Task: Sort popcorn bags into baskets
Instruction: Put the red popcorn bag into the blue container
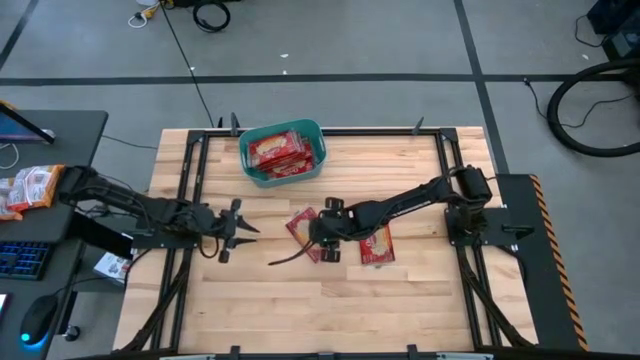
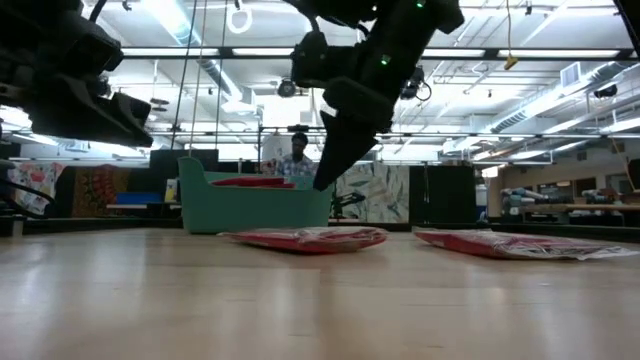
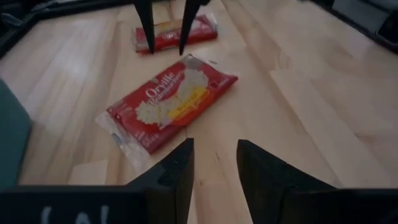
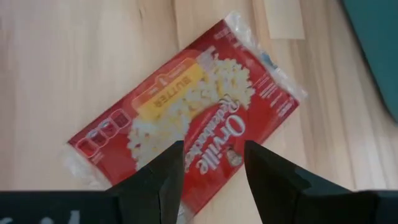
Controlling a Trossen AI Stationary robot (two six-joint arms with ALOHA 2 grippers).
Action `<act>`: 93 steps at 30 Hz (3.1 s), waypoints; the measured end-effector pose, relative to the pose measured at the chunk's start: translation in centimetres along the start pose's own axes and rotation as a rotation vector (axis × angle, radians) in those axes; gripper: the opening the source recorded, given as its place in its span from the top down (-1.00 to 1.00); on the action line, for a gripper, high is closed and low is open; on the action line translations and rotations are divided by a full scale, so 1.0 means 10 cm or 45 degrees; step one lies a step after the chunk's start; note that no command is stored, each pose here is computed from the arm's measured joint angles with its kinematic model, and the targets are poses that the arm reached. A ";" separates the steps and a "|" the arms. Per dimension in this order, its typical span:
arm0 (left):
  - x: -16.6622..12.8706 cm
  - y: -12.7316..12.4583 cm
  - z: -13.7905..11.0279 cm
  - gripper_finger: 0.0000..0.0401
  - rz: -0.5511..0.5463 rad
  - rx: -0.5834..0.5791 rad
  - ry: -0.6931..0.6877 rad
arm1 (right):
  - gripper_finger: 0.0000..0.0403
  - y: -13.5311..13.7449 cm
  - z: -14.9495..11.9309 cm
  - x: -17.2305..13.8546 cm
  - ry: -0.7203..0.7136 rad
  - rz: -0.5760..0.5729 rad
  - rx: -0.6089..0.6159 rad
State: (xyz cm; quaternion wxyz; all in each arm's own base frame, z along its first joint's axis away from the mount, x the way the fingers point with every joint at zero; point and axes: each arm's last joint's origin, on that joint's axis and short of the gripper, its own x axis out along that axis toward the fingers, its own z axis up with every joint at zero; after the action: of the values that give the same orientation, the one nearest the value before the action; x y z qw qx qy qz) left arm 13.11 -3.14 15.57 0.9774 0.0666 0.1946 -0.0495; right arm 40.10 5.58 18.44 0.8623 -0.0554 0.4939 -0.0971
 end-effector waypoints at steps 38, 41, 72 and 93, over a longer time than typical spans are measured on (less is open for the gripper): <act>0.57 -0.18 -0.07 0.10 0.046 0.314 0.122 | 0.18 0.16 -0.36 0.07 -0.184 -0.458 0.179; 0.62 -0.18 -0.04 0.10 0.066 0.320 0.146 | 0.18 0.13 -0.47 0.16 -0.100 -0.447 0.188; 0.86 -0.28 -0.10 0.10 0.004 0.475 0.290 | 0.18 0.44 -0.48 0.13 -0.311 -0.156 0.048; 0.90 -0.06 -0.12 0.10 0.152 0.266 0.323 | -0.14 0.45 -0.41 0.52 -0.443 -0.116 -0.343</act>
State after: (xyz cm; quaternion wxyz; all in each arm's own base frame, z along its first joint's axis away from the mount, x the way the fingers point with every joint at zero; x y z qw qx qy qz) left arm 20.84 -4.18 10.97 0.9339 0.1849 0.3061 -0.0026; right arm 39.69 8.77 11.13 0.9141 -0.2080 0.3432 -0.0581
